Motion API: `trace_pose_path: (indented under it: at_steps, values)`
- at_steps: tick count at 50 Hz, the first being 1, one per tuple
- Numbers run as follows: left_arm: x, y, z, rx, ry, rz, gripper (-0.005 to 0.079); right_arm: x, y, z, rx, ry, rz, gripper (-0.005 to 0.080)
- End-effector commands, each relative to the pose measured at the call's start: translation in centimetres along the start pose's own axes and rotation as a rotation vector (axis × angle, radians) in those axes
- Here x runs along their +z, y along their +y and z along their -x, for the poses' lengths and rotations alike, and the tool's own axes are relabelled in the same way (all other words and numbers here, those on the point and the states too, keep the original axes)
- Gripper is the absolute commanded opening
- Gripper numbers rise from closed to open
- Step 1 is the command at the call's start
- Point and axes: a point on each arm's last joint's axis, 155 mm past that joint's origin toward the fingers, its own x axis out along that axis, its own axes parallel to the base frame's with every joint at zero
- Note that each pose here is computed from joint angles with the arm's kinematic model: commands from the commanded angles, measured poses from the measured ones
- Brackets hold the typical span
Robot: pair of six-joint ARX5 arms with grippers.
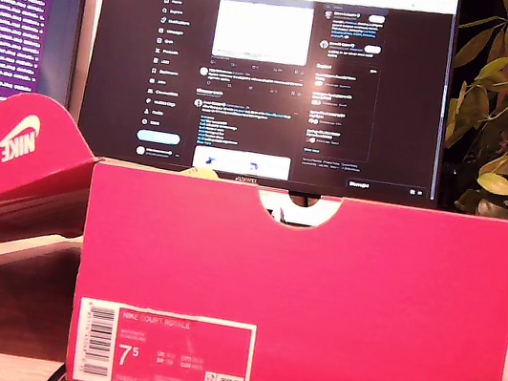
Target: Close the red shoebox by pushing the lid with your left arm and holding the box in place with your right arm
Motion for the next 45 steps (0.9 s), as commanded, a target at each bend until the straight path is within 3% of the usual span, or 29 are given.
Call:
trace_pose_path:
  at_steps: [1,28,37,45]
  values:
    - [-1.3,0.2,-0.3,0.006,0.028,-0.008,-0.0018,-0.5,0.1,-0.1,0.003,0.002,-0.006,-0.0012]
    - [-1.1,0.3,-0.3,0.009,0.021,-0.007,-0.0018,-0.5,0.0,-0.1,0.001,0.002,-0.003,-0.0012]
    - [-0.5,0.1,-0.3,0.003,-0.003,0.084,-0.0018,0.2,0.3,-0.1,0.018,-0.016,-0.101,-0.0012]
    - [1.5,-2.0,0.2,-0.108,-0.046,0.131,-0.0018,2.3,2.4,0.7,0.123,-0.039,-0.183,-0.0012]
